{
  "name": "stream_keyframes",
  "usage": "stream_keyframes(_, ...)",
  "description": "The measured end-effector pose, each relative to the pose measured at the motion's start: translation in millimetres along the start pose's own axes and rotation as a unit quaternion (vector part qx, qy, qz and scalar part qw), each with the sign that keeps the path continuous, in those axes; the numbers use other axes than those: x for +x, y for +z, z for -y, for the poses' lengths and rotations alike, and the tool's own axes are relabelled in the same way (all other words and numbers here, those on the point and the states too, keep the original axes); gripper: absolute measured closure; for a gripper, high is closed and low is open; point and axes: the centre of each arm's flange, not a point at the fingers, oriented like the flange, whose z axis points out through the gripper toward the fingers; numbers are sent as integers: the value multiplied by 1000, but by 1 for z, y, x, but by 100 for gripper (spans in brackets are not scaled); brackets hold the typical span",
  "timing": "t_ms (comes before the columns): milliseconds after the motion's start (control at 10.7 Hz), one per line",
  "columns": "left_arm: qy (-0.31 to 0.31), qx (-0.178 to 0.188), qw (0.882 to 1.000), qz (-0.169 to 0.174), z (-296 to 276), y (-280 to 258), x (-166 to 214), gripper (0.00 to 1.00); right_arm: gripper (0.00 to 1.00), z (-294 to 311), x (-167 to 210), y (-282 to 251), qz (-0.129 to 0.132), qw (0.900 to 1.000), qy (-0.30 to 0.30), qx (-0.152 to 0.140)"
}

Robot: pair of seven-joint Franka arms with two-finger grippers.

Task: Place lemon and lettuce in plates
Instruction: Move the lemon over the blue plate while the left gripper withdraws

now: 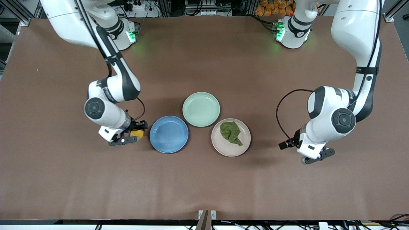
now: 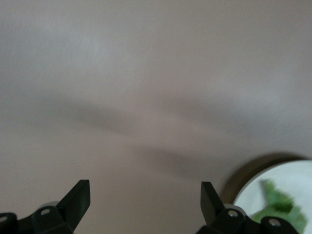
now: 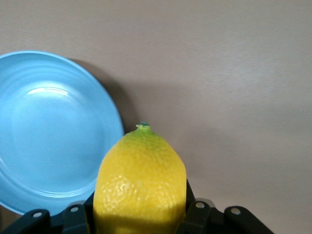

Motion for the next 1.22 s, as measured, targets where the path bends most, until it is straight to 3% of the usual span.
stream_keyframes(281, 33, 28, 998, 36, 28, -1, -45, 0, 39, 56, 5, 16, -1, 1000, 28, -1)
stream_keyframes(562, 51, 28, 998, 30, 76, -41, -88, 0, 39, 91, 11, 38, -5, 1000, 28, -2)
stream_keyframes(1217, 47, -18, 996, -80, 94, -158, -72, 0, 39, 107, 9, 74, -14, 1000, 17, -2)
